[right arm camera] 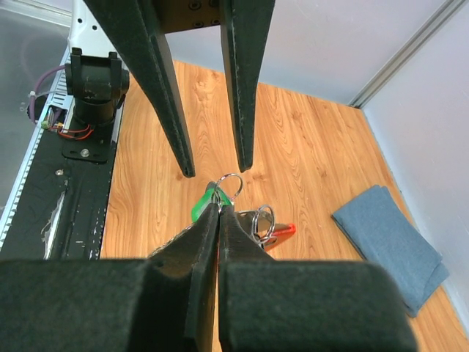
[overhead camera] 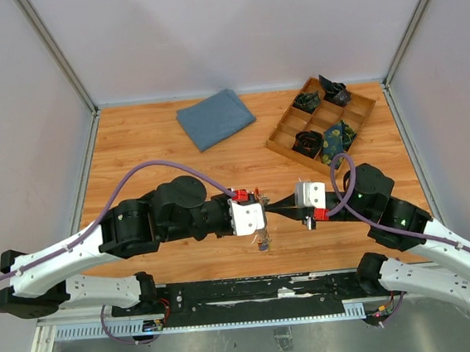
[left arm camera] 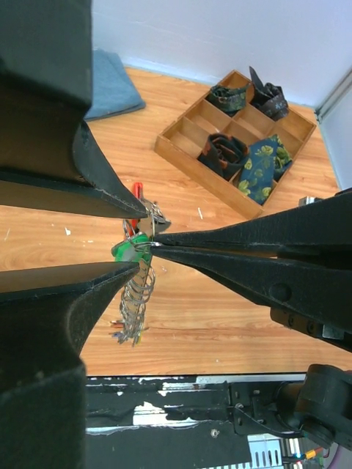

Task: Put the keys on the keyring

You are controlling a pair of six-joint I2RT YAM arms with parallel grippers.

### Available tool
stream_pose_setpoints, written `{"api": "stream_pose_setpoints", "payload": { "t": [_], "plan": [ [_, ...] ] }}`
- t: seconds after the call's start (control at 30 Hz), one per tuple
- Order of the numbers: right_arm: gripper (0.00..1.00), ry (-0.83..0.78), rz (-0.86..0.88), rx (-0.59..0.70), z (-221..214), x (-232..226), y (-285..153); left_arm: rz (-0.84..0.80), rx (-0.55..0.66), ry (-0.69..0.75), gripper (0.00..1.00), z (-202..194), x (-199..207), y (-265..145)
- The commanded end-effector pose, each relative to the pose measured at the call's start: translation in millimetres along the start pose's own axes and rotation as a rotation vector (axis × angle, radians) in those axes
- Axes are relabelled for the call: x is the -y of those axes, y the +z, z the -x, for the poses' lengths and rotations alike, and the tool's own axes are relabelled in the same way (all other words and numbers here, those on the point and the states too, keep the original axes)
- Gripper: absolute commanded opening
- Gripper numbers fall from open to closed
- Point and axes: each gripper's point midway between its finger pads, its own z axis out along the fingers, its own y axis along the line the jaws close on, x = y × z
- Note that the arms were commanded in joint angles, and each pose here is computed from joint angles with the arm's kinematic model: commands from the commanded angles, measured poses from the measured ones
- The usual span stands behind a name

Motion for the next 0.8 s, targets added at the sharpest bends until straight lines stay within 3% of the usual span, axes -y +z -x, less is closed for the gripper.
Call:
{"api": "stream_pose_setpoints", "payload": {
  "t": [0.0,0.77],
  "plan": [
    [0.0,-0.057,-0.008,0.101,39.2,5.1,-6.9,-0.043,0.017,0.01,0.36,1.4,9.6,6.1],
    [0.0,-0.067,-0.016,0.12,48.3,5.3,-13.8,-0.036,-0.013,0.014,0.32,-7.7,10.7,11.4]
  ]
}}
